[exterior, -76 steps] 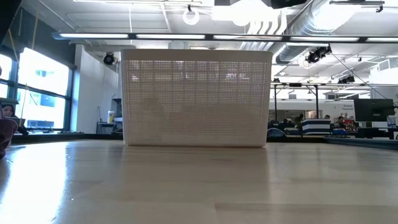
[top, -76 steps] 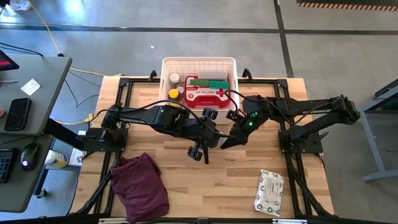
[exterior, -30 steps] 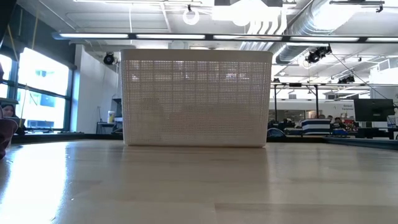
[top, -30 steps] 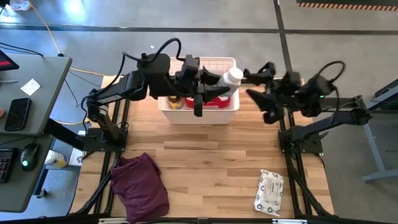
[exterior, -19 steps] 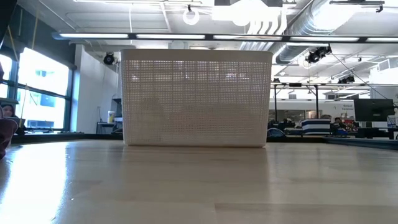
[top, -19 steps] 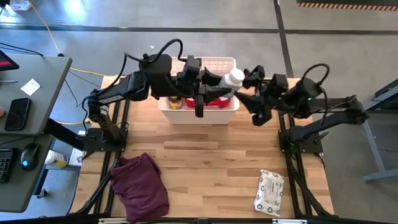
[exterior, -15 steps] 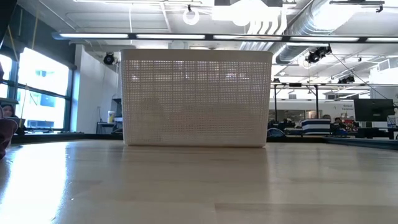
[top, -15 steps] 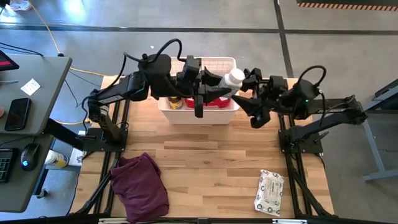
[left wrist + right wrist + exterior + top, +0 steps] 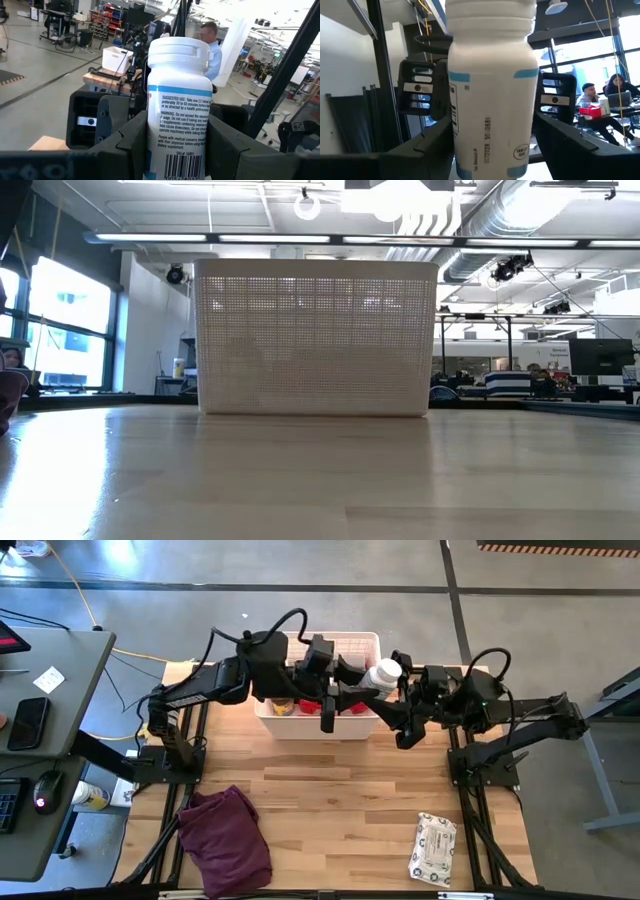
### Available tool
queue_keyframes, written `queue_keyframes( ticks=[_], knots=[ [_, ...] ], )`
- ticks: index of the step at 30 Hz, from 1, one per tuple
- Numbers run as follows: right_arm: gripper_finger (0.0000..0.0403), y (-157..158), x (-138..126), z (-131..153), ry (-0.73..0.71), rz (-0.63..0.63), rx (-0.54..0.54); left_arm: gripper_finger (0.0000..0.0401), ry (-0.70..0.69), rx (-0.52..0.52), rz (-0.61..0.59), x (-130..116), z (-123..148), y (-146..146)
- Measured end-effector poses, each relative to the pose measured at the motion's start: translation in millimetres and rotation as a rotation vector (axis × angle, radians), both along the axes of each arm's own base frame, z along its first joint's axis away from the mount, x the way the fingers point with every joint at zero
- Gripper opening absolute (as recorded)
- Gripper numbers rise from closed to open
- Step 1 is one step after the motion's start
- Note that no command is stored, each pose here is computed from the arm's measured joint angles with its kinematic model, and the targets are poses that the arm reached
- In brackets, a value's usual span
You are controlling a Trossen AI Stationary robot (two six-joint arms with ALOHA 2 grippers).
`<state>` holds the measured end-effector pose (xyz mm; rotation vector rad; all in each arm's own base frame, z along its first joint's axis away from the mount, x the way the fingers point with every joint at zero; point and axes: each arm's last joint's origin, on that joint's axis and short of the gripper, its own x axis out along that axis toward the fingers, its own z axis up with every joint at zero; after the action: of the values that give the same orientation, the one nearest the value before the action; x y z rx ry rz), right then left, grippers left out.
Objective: Pick & place medical supplies in basket/bin
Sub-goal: Put the white medicine bottle into the white bin
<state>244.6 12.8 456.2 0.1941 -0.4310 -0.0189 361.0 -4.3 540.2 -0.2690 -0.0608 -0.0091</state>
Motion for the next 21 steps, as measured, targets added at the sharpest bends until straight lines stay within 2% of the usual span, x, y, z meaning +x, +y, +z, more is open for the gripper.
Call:
queue_keyframes(
  ticks=[5, 8, 15, 19, 21],
  knots=[
    [0.0245, -0.1, -1.8, 0.9, -0.003, 0.001, 0.0, 0.0192, -0.001, 0.001, -0.002, 0.4, -0.1, -0.1],
    [0.023, 0.0, -1.9, 1.0, -0.004, 0.005, -0.002, 0.0192, 0.002, 0.0, -0.002, 0.4, -0.4, -0.1],
    [0.0145, -0.1, -2.1, 0.1, 0.011, 0.008, 0.003, 0.0199, 0.007, 0.001, 0.003, 0.4, -1.0, 0.2],
    [0.0138, -0.5, -3.7, -1.4, 0.041, 0.002, 0.009, 0.0213, 0.031, -0.104, 0.016, 0.6, -3.4, 0.6],
    [0.0138, -0.8, -4.7, -2.6, 0.063, -0.007, 0.005, 0.0225, 0.047, -0.122, 0.011, 0.6, -4.9, 0.6]
  ],
)
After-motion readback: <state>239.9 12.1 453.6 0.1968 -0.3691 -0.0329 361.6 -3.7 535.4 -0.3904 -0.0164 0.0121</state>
